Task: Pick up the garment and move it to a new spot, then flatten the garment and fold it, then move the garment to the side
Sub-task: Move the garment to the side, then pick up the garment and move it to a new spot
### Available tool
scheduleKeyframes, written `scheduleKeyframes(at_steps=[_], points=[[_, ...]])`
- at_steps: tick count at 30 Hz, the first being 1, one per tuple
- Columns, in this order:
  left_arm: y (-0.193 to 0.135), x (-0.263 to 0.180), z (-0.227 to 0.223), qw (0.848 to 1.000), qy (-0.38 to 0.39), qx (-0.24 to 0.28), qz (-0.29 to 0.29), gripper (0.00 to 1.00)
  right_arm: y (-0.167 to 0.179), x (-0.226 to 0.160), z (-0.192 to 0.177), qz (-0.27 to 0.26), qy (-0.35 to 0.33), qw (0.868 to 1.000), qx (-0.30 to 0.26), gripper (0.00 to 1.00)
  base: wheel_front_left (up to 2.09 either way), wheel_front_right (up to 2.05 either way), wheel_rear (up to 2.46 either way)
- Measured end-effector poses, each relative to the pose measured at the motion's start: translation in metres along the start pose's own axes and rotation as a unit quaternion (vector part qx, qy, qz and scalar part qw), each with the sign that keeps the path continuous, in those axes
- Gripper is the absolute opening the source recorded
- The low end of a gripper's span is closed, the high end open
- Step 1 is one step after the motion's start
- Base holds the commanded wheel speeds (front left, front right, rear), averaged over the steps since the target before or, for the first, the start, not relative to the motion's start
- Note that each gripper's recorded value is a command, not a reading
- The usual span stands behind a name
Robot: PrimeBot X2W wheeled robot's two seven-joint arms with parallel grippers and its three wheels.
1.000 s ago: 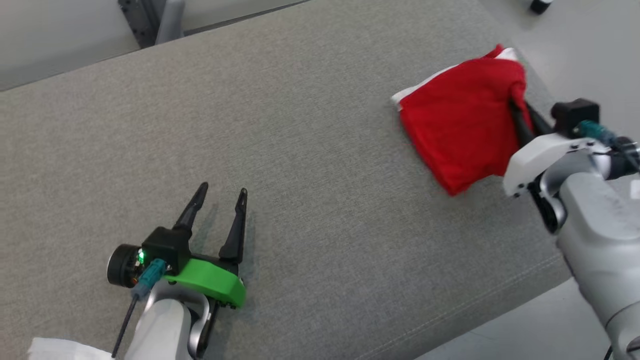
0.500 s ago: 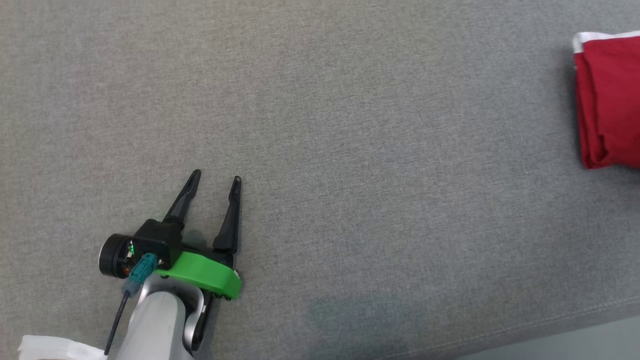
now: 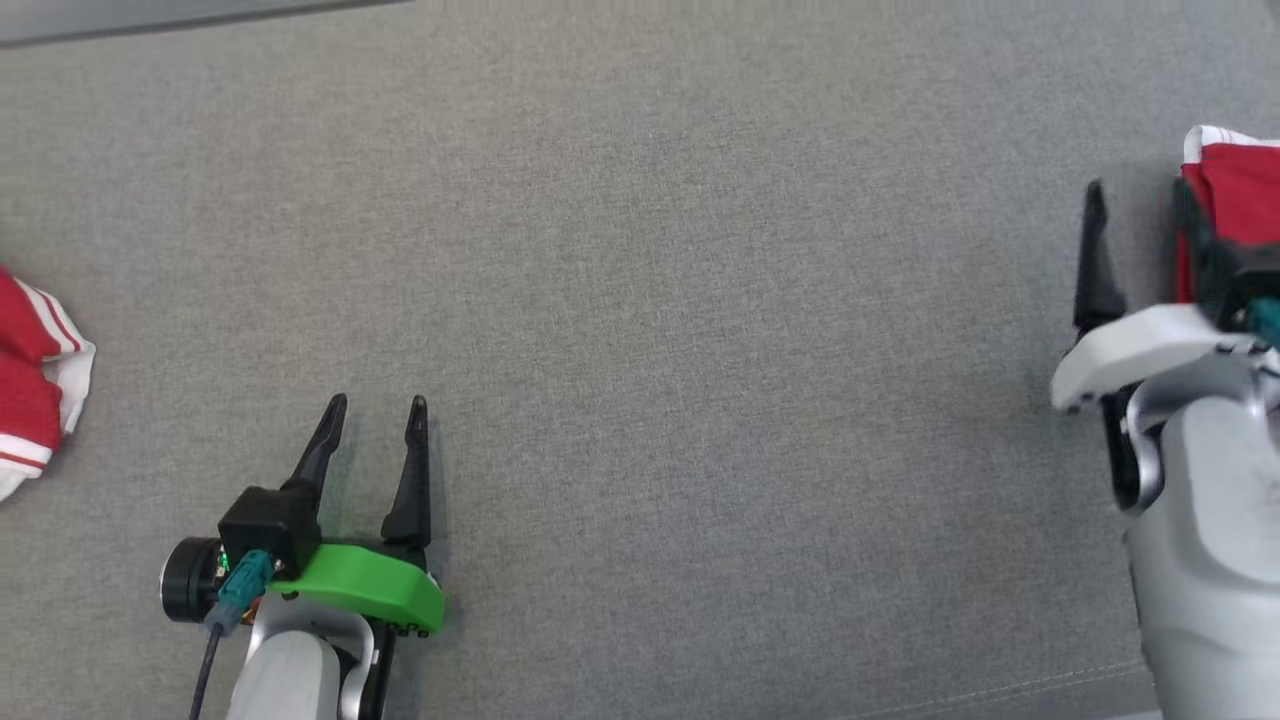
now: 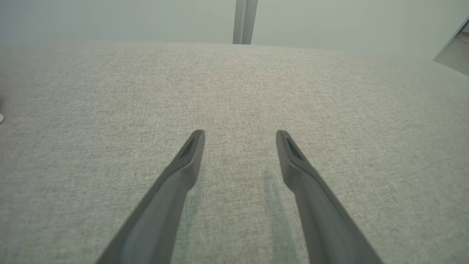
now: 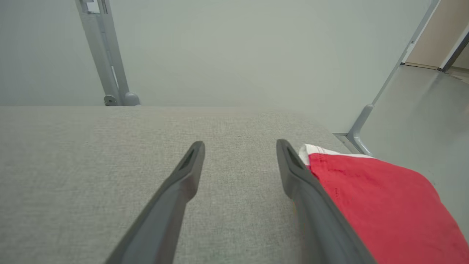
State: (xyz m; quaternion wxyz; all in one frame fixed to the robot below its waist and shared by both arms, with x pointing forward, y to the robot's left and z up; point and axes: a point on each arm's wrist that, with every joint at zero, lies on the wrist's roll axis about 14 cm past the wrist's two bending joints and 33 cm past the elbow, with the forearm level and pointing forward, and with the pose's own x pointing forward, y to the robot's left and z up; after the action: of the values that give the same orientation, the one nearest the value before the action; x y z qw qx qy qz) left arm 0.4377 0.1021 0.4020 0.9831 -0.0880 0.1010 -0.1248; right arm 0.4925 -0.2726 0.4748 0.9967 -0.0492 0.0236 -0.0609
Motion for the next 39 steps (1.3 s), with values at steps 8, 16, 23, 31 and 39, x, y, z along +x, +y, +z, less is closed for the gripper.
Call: scheduleKeyframes(at_steps=[8,16,23,31,39], points=[[0.016,-0.033,0.017,0.999,-0.02,-0.006,0.041,1.0,0.056,-0.06,-0.024,0.064,0.031,0.996,0.054,1.0,0.0,0.0,0.0],[0.033,-0.074,0.024,0.995,-0.033,-0.016,0.089,1.0,0.085,-0.102,-0.025,0.099,0.035,0.991,0.084,1.0,0.0,0.0,0.0],[0.039,-0.1,0.033,0.992,-0.055,-0.018,0.111,1.0,0.096,-0.116,-0.003,0.115,0.004,0.989,0.096,1.0,0.0,0.0,0.0],[0.05,-0.113,0.036,0.988,-0.065,-0.025,0.136,1.0,0.113,-0.115,0.001,0.141,0.0,0.986,0.093,1.0,0.0,0.0,0.0],[0.087,-0.139,0.036,0.974,-0.072,-0.037,0.21,1.0,0.171,-0.108,0.008,0.226,-0.003,0.971,0.081,1.0,0.0,0.0,0.0]])
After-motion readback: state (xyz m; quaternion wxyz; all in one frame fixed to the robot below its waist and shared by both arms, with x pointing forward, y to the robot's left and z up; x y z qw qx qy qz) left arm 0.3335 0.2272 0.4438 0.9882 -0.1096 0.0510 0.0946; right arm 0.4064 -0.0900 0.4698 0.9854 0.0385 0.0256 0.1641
